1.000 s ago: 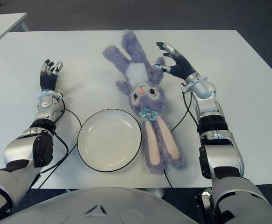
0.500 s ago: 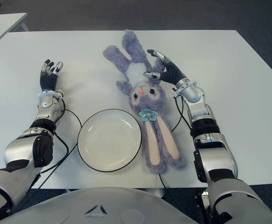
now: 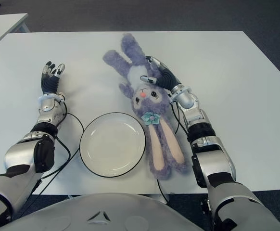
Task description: Put the doll into the plate.
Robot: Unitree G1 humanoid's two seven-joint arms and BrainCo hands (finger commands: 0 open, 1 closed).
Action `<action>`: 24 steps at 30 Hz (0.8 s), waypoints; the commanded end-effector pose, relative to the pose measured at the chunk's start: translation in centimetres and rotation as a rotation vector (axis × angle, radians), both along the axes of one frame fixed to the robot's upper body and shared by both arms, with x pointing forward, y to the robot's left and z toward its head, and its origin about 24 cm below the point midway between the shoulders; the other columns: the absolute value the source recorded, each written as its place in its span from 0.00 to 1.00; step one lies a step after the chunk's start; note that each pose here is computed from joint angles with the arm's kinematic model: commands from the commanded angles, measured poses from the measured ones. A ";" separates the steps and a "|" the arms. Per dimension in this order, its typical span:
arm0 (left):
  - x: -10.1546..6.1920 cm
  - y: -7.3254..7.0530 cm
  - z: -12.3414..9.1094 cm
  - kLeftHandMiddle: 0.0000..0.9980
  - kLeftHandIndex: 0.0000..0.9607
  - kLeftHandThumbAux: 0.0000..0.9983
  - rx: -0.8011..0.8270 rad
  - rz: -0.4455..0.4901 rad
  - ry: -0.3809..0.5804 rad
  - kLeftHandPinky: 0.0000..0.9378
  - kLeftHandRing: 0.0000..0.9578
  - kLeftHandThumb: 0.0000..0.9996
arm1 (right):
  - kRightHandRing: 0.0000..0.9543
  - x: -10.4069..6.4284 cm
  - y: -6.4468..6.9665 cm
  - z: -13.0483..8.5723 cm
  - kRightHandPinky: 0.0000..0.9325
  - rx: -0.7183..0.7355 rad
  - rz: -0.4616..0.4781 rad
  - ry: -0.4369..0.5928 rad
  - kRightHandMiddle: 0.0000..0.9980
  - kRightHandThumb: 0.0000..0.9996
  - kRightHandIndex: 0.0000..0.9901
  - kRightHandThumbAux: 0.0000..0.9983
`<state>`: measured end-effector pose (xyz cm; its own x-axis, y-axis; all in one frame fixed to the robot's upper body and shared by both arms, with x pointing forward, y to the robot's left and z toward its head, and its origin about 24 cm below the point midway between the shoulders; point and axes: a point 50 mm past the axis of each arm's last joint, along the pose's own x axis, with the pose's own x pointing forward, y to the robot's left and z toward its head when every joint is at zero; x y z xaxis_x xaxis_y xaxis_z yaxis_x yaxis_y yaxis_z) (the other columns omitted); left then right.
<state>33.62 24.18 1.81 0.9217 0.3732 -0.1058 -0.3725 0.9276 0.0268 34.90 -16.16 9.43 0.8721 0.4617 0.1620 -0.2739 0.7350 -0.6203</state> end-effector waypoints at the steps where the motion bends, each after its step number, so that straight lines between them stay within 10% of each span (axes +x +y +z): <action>1: -8.1 -3.1 -10.8 0.10 0.04 0.54 -0.149 0.006 0.488 0.05 0.08 0.00 | 0.04 0.0 1.8 -1.2 0.11 -0.018 0.036 0.041 0.00 0.11 0.00 0.39; 24: -8.1 -3.2 -10.8 0.10 0.05 0.56 -0.162 0.016 0.488 0.05 0.09 0.00 | 0.06 0.0 3.2 -1.9 0.15 -0.051 0.001 0.011 0.00 0.17 0.00 0.46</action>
<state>33.60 24.21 1.81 0.9192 0.3793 -0.1057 -0.3786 0.9252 0.0273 35.11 -13.90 8.70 0.8752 0.4477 0.1832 -0.2407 0.7316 -0.6379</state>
